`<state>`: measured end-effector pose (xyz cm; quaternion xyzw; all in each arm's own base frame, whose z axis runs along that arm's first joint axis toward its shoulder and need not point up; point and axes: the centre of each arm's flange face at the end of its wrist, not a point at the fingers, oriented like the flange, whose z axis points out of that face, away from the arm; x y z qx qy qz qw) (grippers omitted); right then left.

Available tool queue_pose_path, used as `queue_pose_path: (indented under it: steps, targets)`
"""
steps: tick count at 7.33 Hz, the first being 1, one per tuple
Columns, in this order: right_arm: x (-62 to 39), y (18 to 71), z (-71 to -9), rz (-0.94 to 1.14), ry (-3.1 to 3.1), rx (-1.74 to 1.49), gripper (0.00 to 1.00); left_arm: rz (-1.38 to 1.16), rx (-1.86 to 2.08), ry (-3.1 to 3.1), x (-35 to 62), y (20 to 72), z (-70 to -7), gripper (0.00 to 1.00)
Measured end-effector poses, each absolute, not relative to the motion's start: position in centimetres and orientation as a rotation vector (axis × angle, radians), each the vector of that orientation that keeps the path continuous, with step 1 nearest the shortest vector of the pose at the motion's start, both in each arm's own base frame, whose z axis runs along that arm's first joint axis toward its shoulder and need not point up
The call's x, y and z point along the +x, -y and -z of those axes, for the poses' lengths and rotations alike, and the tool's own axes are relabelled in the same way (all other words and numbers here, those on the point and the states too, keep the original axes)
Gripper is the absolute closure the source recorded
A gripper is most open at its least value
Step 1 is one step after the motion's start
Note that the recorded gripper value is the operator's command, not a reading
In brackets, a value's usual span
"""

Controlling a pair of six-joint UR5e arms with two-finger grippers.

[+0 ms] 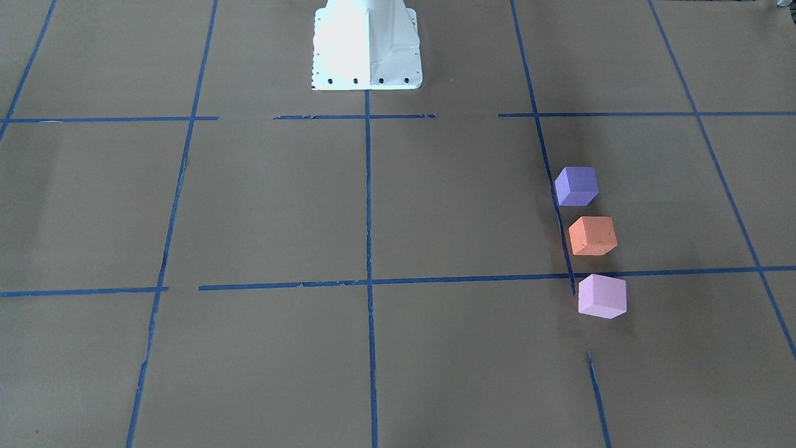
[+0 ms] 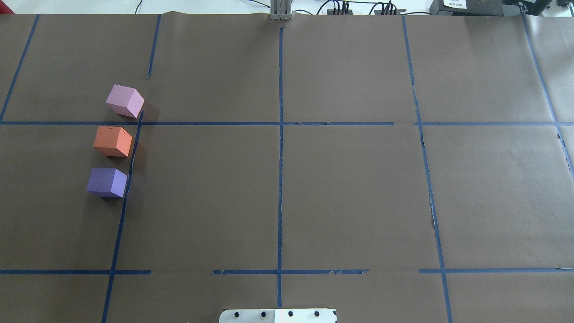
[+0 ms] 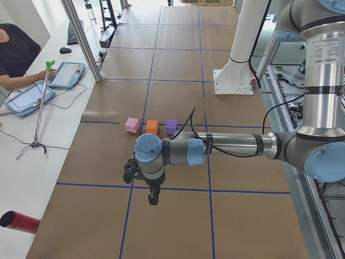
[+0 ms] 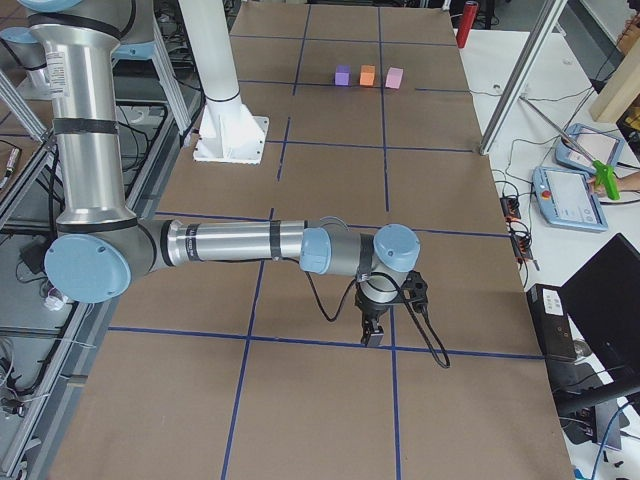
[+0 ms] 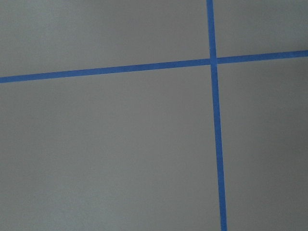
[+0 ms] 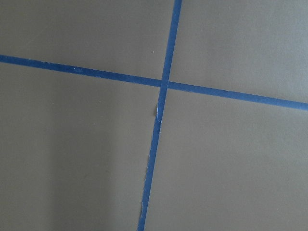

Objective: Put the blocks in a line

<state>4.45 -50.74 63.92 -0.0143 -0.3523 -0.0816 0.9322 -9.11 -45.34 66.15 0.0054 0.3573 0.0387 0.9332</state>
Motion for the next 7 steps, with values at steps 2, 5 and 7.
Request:
queue_pose_path:
  steps: [2,5,7]
  targets:
    - [4.45,50.74,-63.92,0.167,0.721,-0.029,0.0,-0.076,-0.001,-0.733,-9.09,45.16,-66.24,0.0]
    - [4.45,50.74,-63.94,0.167,0.721,-0.03,0.0,-0.085,0.001,-0.734,-9.08,45.13,-66.24,0.0]
    - [4.45,50.75,-63.92,0.168,0.721,-0.029,0.0,-0.09,0.006,-0.734,-9.09,45.2,-66.09,0.0]
